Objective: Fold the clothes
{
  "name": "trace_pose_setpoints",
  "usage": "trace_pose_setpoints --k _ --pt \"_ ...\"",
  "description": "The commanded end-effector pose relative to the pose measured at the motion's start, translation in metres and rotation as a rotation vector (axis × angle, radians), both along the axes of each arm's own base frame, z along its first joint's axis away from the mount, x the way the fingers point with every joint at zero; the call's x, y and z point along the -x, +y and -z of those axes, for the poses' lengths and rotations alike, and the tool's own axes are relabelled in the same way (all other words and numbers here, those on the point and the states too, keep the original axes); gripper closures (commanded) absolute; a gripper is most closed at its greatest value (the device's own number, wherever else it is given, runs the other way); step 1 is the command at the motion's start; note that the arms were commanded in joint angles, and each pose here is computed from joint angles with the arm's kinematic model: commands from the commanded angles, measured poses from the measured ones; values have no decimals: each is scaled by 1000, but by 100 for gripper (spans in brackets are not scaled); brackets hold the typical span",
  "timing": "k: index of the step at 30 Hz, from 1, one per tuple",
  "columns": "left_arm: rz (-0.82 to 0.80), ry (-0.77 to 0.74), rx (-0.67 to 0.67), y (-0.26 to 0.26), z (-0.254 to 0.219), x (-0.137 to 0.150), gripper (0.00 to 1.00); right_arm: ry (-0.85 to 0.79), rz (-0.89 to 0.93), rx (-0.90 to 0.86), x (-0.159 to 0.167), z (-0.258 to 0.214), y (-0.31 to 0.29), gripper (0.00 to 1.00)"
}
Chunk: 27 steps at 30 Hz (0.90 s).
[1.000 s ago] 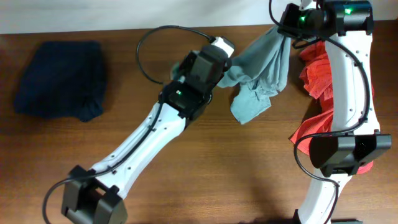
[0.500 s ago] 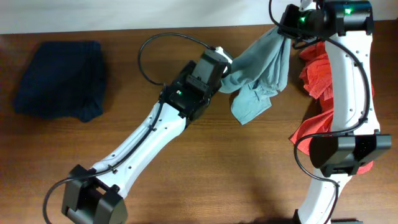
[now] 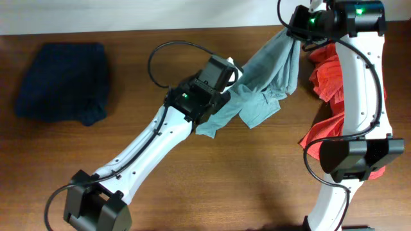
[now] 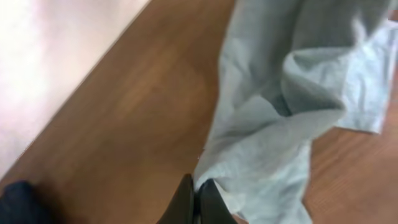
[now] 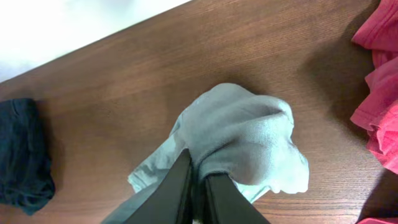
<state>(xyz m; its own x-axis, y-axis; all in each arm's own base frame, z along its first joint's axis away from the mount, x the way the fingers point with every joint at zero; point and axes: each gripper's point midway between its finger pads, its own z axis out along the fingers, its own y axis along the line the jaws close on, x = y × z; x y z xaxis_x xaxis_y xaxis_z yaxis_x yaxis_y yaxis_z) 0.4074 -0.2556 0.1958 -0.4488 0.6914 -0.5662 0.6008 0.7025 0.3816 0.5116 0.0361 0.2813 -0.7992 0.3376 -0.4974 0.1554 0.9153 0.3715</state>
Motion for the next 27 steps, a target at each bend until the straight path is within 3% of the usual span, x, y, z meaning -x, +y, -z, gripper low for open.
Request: trace_pose_setpoints --k 1,9,14,18,27 --pt "50 52 39 -11 6 8 100 -11 -19 16 1 -3 -2 92" --pt "-8 28 86 -7 -7 3 100 -18 -36 25 1 -4 -2 92" --pt "-149 -55 209 26 -58 -20 100 -36 -41 -5 3 -13 -9 92" --pt "-332 -209 238 84 -113 -36 100 -36 -36 -73 8 -18 -22 92" --pt "-407 -405 306 121 -202 -18 100 12 70 -79 20 -10 -76 91"
